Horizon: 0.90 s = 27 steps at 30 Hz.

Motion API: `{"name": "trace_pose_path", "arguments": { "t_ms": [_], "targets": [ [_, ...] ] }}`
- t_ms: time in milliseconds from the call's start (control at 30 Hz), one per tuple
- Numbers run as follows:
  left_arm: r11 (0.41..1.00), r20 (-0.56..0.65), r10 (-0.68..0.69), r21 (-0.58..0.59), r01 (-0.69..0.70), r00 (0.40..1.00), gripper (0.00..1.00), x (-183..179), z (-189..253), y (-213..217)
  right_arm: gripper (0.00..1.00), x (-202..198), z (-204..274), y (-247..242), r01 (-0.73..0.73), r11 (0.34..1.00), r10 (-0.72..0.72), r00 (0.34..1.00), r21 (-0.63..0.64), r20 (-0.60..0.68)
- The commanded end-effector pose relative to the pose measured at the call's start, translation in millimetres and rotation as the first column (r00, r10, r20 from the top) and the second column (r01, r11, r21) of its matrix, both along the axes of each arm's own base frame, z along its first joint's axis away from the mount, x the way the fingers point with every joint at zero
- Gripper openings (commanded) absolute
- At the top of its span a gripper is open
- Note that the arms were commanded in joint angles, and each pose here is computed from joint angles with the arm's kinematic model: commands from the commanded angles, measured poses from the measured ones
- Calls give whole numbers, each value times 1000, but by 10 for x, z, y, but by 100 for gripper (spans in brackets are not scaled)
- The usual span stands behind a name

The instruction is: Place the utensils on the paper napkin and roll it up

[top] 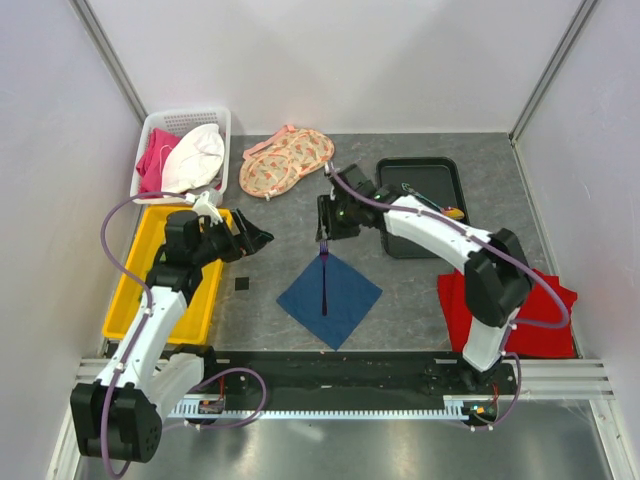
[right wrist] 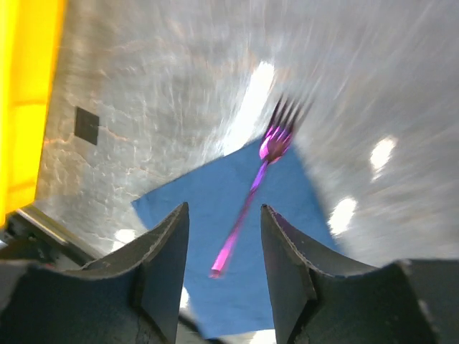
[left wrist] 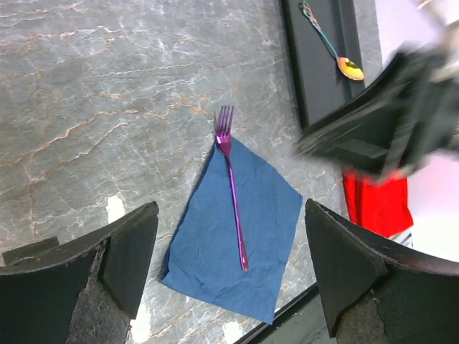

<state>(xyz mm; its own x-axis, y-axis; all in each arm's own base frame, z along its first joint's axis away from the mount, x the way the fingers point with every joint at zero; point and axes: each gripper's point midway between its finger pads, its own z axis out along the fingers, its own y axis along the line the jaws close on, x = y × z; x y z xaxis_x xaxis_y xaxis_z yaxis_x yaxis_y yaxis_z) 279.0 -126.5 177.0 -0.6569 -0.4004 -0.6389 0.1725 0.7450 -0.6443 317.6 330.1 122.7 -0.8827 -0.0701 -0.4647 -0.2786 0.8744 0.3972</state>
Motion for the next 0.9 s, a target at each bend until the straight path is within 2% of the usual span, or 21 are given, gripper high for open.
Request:
{"name": "trace_pose_path", "arguments": {
  "t_ms": [0,67,100,233,400,533,767,867],
  "targets": [
    [997,90,-78,-8,79,993,89,3,258,-80,54,396,564,-557,-224,965,252,937,-137,243],
    [995,99,-104,0,105,990,89,5,268,-101,61,533,546,-871,-304,914,374,887,-268,269],
    [994,98,-110,2,110,989,89,9,266,-106,66,620,483,-1157,-281,906,363,900,-315,240],
    [988,120,-154,-11,156,981,89,-2,317,-166,67,954,409,-1863,-287,850,402,895,-442,192],
    [975,144,-214,-25,220,966,89,-30,383,-243,65,1353,152,-2569,-331,796,433,896,-506,95],
    [970,142,-234,-28,240,962,88,-49,374,-267,57,1648,-89,-2802,-344,772,435,899,-535,51],
    [963,139,-260,-40,267,956,87,-86,363,-300,54,1867,-414,-2931,-359,765,433,901,-536,15],
    [957,135,-277,-50,285,951,86,-103,364,-324,52,1904,-558,-2965,-401,742,473,881,-537,-5]
  ]
}}
